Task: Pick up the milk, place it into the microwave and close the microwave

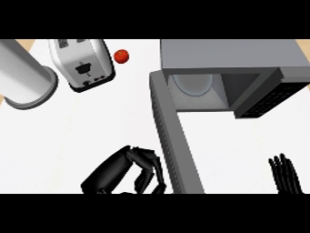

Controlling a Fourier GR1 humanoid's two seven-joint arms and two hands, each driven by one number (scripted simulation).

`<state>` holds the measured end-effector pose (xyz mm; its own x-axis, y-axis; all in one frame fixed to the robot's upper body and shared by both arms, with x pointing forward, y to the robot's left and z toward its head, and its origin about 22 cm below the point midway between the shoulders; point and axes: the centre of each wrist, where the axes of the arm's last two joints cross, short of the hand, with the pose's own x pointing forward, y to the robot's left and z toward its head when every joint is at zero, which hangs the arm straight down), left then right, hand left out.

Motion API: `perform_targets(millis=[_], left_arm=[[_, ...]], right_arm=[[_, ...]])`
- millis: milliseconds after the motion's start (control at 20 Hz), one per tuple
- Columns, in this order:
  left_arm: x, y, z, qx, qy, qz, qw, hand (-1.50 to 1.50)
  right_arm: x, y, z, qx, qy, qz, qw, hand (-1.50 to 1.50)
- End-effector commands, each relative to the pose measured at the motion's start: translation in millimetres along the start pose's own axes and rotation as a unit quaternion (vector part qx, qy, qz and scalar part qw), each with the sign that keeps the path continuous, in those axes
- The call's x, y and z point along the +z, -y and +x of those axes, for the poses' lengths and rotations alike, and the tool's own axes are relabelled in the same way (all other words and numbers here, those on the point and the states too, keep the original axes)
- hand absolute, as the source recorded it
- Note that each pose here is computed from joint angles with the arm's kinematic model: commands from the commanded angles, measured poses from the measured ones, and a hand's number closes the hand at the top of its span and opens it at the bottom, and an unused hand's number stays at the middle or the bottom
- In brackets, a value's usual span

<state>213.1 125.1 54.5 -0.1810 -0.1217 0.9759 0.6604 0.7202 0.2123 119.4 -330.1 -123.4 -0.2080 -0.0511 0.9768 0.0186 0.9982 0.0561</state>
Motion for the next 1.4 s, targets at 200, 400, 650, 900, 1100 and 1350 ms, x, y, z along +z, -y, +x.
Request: perform_targets(millis=[200, 400, 650, 900, 1100, 1350], left_arm=[[-49, 58, -23, -0.055, -0.017, -0.051, 0.9971, 1.50], [-67, 86, -33, -0.067, -0.035, -0.067, 0.9948, 1.50], [-85, 94, -33, -0.053, -0.077, -0.064, 0.9936, 1.50], [-102, 86, -30, -0.030, -0.068, -0.009, 0.9972, 1.50], [-110, 79, -32, -0.008, -0.036, 0.042, 0.9984, -1.50], [-132, 53, -23, 0.000, 0.003, 0.102, 0.9948, -1.50]], right_arm=[[10, 24, 36, -0.023, 0.043, 0.030, 0.998, -1.50], [0, 15, 41, -0.045, 0.063, 0.062, 0.995, -1.50], [-15, -2, 67, -0.067, 0.096, 0.105, 0.988, -1.50], [-27, -10, 89, -0.079, 0.110, 0.129, 0.982, -1.50], [-31, -19, 100, -0.084, 0.114, 0.140, 0.980, -1.50], [-36, -14, 114, -0.086, 0.119, 0.159, 0.976, -1.50]])
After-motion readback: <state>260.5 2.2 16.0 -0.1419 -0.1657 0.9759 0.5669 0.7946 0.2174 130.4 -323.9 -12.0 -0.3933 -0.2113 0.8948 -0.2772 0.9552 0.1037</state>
